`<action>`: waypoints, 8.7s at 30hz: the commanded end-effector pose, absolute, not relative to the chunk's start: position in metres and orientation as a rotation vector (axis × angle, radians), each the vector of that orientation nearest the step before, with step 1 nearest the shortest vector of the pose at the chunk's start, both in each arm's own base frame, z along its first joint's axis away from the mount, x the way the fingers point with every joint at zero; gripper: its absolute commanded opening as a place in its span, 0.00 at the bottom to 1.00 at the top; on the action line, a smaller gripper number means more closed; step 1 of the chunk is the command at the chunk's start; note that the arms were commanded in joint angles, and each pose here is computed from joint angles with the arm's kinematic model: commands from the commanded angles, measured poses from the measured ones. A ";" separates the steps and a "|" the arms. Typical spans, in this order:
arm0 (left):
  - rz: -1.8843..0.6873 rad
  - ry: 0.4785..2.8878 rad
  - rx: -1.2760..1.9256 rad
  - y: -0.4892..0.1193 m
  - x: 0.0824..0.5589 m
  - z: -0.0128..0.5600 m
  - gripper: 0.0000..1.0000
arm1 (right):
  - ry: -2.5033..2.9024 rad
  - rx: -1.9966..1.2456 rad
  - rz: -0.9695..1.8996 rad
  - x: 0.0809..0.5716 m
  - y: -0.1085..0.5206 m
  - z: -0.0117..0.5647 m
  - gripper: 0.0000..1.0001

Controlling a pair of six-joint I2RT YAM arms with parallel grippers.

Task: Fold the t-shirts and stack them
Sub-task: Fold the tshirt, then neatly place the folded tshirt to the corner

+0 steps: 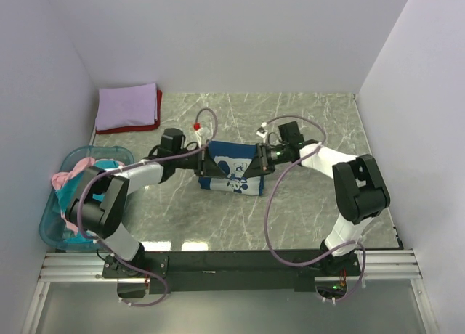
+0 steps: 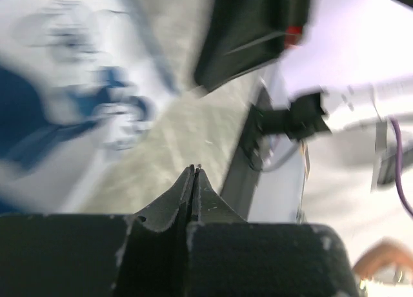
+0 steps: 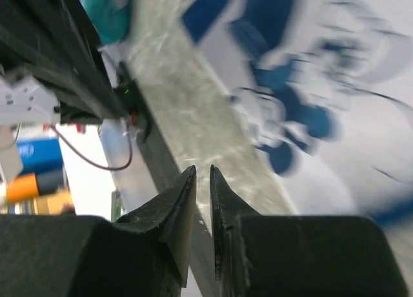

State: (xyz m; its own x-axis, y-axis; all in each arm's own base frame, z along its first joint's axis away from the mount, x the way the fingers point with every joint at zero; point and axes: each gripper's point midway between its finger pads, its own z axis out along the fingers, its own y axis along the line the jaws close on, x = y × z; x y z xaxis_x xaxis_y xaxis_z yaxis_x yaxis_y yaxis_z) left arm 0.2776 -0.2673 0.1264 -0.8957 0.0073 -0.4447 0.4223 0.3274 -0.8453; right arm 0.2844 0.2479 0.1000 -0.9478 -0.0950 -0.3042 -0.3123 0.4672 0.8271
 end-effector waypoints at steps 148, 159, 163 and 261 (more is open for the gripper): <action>-0.940 2.544 -0.734 -0.207 0.413 -0.004 0.01 | 2.290 -0.786 0.703 0.328 0.417 0.141 0.13; -0.391 2.499 -0.278 -0.156 0.483 0.036 0.00 | 2.286 -0.702 0.669 0.342 0.342 0.169 0.86; -0.274 2.374 -0.076 -0.146 0.526 0.078 0.01 | 2.319 -0.673 0.594 0.348 0.301 0.164 0.87; 0.186 1.919 0.026 0.082 0.644 0.266 0.00 | 2.398 -0.551 0.522 0.357 0.235 0.150 0.94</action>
